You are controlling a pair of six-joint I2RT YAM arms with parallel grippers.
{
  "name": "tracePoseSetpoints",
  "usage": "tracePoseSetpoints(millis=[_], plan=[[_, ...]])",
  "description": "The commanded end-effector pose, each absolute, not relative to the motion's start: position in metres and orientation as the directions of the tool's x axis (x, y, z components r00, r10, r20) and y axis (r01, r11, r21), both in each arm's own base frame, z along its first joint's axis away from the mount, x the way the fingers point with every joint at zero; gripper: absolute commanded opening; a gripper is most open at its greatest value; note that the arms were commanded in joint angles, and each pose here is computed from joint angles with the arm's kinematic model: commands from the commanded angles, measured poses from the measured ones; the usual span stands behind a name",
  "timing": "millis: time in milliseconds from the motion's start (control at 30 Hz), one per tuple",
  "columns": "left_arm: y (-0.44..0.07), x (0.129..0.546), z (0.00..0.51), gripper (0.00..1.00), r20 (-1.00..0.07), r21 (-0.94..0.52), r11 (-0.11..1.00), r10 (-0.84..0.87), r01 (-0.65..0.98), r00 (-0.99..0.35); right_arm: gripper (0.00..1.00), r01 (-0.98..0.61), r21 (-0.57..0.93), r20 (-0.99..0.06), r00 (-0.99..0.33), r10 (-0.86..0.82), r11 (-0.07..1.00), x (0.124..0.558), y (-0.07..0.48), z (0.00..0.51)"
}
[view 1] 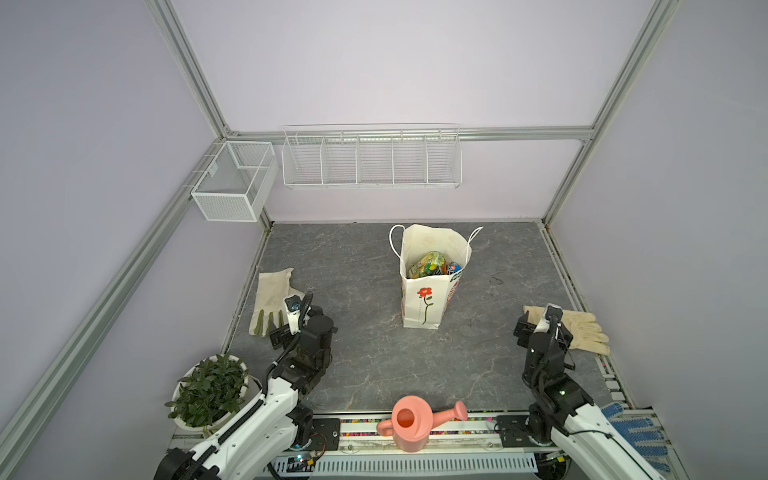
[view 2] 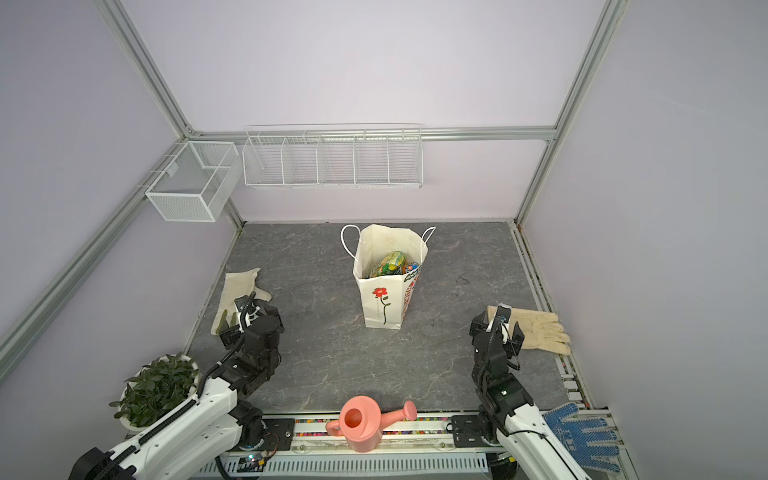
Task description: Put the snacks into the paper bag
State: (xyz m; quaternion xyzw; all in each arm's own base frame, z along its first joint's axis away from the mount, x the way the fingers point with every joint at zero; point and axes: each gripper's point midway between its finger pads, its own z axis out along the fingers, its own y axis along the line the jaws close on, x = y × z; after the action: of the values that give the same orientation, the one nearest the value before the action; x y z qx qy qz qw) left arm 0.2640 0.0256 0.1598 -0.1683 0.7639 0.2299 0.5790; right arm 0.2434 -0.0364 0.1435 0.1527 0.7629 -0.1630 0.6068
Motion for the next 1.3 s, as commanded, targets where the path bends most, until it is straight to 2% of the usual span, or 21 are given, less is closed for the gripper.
tracePoseSetpoints(millis=[0,167,1000,1267], plan=[[0.033,0.258,0.163,1.00,-0.972,0.125,0.816,-0.013,-0.564,-0.233,0.88,0.451,-0.046,-0.984,-0.174,0.037,0.891,0.242,-0.041,0.147],[0.036,0.254,0.175,1.00,-0.989,0.051,0.817,-0.039,-0.574,-0.144,0.89,0.457,-0.036,-0.985,-0.166,0.045,0.889,0.242,-0.043,0.147],[0.036,0.253,0.167,0.99,-0.993,0.039,0.827,-0.030,-0.561,-0.114,0.89,0.470,0.015,-0.988,-0.131,0.087,0.883,0.245,-0.049,0.145],[0.032,0.257,0.166,0.99,-0.994,0.019,0.841,-0.041,-0.540,-0.099,0.88,0.457,0.018,-0.986,-0.141,0.093,0.889,0.259,-0.048,0.141]])
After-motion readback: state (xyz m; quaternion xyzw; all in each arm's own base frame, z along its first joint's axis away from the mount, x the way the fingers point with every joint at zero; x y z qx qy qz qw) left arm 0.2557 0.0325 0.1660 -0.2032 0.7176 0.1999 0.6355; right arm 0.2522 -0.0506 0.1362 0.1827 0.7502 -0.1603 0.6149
